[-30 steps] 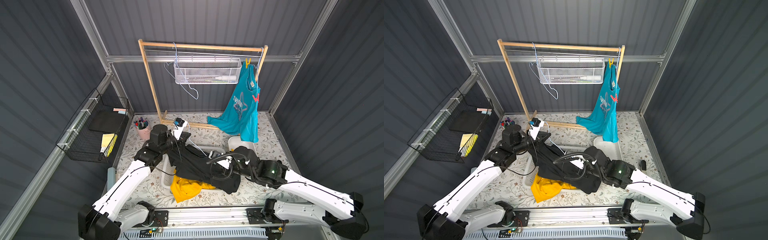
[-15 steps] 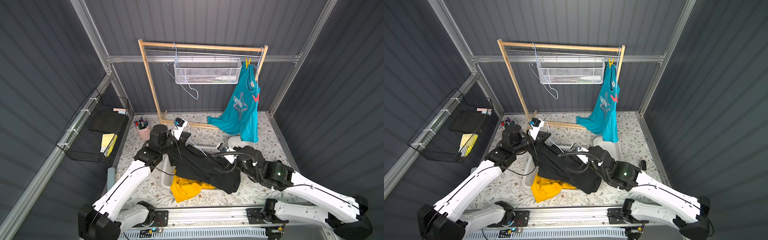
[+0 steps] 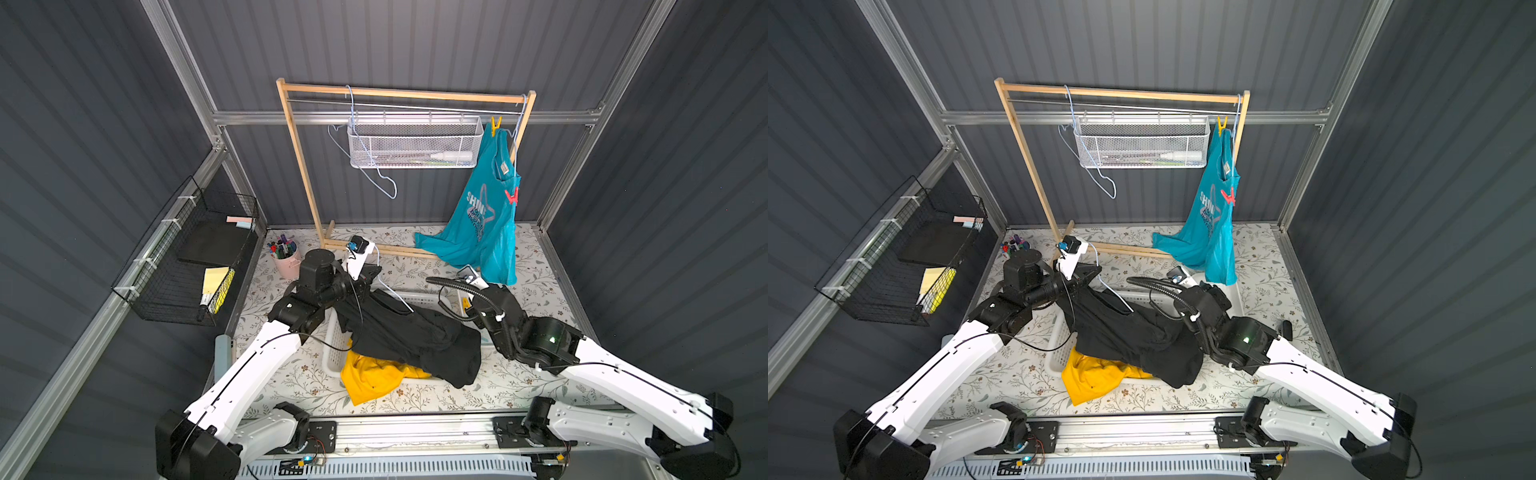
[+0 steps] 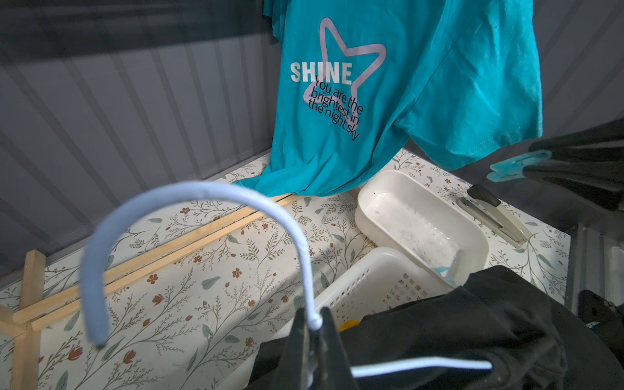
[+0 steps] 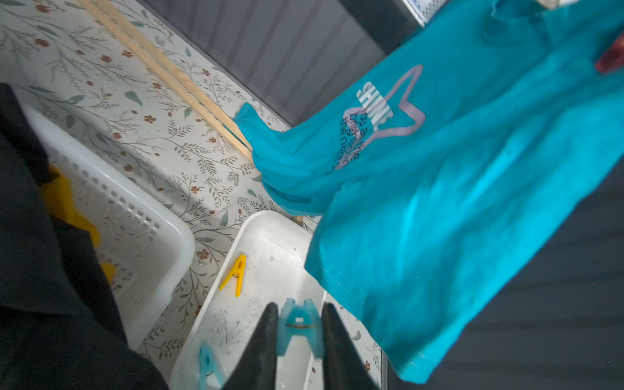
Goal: Remove the clothespins securing t-shirts to the hanger
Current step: Place the clothespin in the storage box.
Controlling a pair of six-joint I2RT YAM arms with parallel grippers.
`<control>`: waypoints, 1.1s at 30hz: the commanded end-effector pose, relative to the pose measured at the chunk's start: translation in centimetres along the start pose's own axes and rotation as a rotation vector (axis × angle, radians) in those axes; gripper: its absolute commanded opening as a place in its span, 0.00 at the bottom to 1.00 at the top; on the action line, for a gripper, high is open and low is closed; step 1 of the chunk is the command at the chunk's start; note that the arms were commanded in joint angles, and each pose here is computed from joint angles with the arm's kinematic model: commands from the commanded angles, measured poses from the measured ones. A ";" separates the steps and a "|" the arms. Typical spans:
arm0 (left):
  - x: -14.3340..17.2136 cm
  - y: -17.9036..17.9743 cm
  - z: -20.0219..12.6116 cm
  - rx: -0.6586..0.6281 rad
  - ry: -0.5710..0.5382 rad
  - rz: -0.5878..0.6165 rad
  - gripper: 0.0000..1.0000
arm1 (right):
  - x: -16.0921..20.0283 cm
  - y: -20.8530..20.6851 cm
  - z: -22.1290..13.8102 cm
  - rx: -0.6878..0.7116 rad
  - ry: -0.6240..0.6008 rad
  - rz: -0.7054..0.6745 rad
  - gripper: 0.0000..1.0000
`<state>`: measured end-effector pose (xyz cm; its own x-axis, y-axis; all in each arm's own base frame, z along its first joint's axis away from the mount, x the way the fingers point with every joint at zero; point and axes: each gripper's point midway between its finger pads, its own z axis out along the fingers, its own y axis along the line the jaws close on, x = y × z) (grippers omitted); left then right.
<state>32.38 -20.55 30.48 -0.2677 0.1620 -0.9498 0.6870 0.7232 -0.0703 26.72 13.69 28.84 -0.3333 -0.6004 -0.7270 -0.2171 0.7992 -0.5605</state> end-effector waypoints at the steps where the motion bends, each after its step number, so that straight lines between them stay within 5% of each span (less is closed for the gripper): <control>1: -1.0 0.1 -0.7 -0.018 -0.044 0.035 0.00 | 0.9 -2.5 -0.4 0.039 0.023 0.114 0.35; 12: -1.1 -0.1 -0.7 -0.014 -0.046 0.038 0.00 | 1.7 -3.1 -0.8 0.006 -0.020 0.203 0.55; 22: -1.2 -0.3 -0.9 -0.011 -0.050 0.044 0.00 | -1.6 -0.1 -3.5 -0.267 -0.297 0.265 0.73; 33: -1.1 -0.2 -0.7 -0.012 -0.046 0.049 0.00 | -2.7 1.3 -5.4 -0.406 -0.378 0.277 0.99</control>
<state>32.07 -20.73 30.80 -0.2585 0.1609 -0.9525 0.6932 0.7177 -0.0669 22.98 15.29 31.74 -0.1181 -0.3071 -0.9443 -0.4627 0.8585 -0.2213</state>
